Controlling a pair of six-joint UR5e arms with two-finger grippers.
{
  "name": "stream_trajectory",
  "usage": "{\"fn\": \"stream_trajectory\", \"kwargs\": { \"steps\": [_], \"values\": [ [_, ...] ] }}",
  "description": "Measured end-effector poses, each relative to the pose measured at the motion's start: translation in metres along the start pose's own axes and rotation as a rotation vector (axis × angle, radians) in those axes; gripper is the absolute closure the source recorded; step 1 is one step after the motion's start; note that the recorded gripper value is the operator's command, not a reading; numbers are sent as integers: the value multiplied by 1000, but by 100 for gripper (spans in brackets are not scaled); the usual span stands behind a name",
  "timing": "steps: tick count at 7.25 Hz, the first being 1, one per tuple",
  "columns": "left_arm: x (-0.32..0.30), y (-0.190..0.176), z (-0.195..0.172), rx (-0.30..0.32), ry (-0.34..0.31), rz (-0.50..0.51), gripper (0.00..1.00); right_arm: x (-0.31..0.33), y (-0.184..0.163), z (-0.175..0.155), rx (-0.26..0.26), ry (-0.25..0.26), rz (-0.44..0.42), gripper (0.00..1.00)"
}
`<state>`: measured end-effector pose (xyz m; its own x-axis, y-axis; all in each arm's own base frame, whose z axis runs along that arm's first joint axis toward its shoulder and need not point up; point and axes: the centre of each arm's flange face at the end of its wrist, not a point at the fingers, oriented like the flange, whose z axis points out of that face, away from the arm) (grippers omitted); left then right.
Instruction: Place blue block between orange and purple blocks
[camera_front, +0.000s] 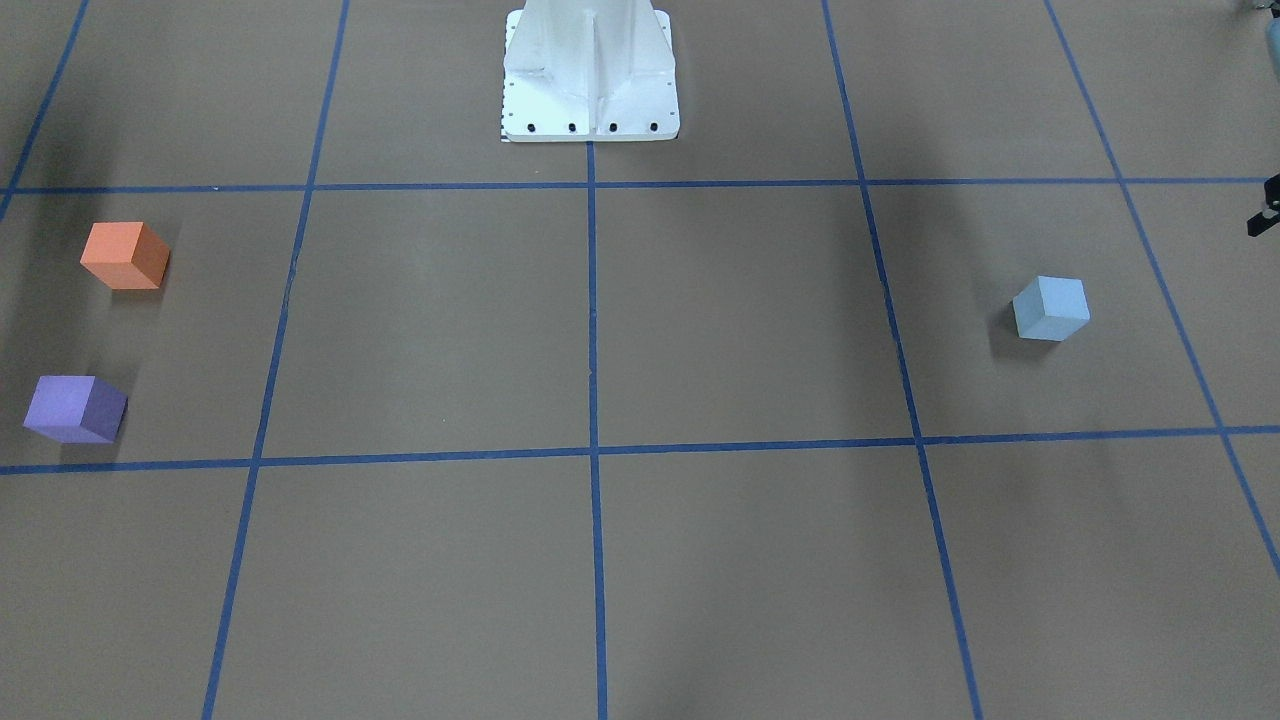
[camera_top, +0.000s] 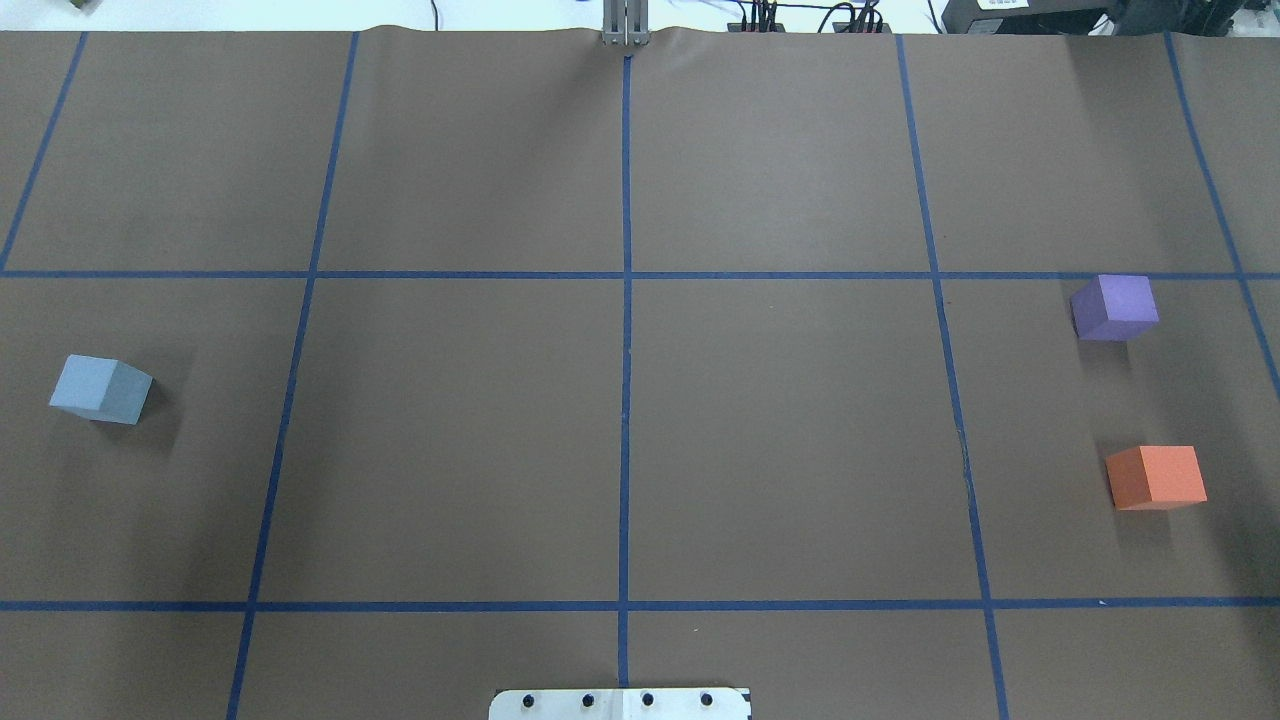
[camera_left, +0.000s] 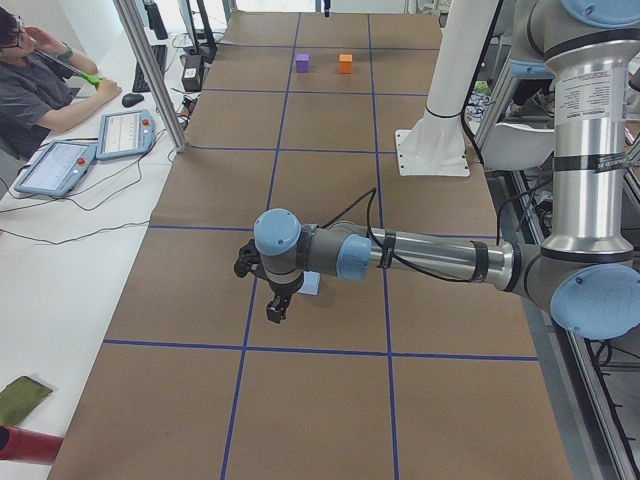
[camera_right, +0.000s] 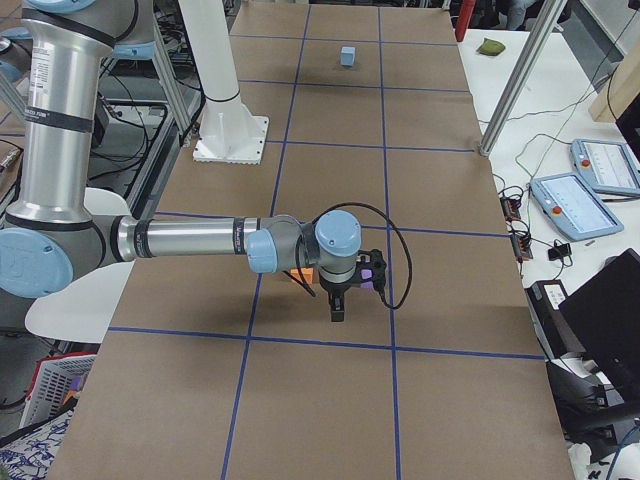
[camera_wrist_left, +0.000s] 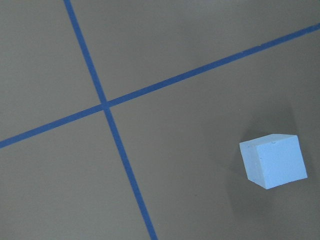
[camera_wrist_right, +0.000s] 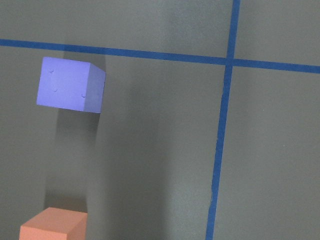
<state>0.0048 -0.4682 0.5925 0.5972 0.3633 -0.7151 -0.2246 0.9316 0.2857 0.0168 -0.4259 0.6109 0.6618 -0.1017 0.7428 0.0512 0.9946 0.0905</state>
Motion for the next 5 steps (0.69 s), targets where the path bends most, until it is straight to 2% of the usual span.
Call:
{"fn": "stream_trajectory", "kwargs": {
  "steps": [2,5],
  "values": [
    [30,-14,45,-10,23,-28,0,-1,-1,0,0,0,-1,0],
    [60,-22,113,61,57,-91,0,-1,-1,1,-2,0,-1,0]
  ]
}}
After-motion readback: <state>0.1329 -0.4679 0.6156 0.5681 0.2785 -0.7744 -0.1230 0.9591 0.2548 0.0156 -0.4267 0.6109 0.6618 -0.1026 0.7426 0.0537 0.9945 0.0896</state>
